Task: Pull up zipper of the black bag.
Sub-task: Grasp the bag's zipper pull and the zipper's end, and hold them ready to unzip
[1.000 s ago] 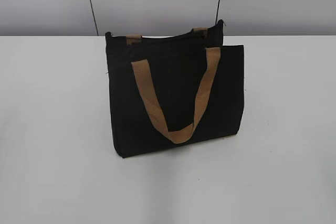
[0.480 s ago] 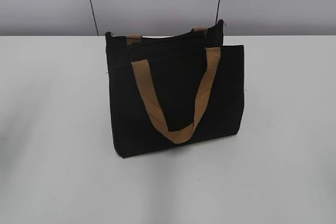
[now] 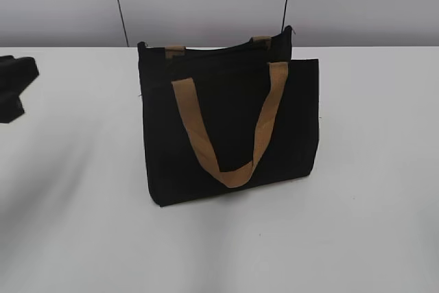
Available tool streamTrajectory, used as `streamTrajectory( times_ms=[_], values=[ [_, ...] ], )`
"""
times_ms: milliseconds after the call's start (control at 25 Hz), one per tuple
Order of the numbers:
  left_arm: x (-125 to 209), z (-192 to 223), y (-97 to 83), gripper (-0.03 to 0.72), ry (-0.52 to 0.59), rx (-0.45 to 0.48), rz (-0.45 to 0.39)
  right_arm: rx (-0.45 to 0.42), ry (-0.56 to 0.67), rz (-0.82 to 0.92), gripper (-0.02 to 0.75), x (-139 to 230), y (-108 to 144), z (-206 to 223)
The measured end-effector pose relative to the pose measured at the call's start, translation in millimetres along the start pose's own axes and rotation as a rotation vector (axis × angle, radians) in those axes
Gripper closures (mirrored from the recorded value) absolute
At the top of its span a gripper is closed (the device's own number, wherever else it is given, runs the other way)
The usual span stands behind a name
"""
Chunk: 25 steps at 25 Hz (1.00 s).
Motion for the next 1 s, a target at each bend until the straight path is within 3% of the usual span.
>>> streamTrajectory(
  times_ms=[280,680,840,1000],
  values=[
    [51,36,-33.1,0.424,0.101,0.153,0.074,0.0,0.0,0.0,0.338,0,0,0],
    [111,62,-75.9,0.399,0.139,0.346,0.04,0.0,0.0,0.0,0.338,0,0,0],
    [125,75,-89.4,0.389,0.154,0.417,0.059,0.0,0.0,0.0,0.338,0,0,0],
    [123,88,-93.1,0.319,0.133,0.441,0.08,0.0,0.0,0.0,0.338,0,0,0]
  ],
)
Point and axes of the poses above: a point on each arm's last joint axis where the gripper is mounted, z pointing out along that axis toward the gripper, y along the wrist's bending axis when the last joint is at zero, x = y × z, the point moved 10 cm from there along z, pointing out along that axis toward the gripper, and after that the axes turned 9 degrees about z, right-handed, at the moved point
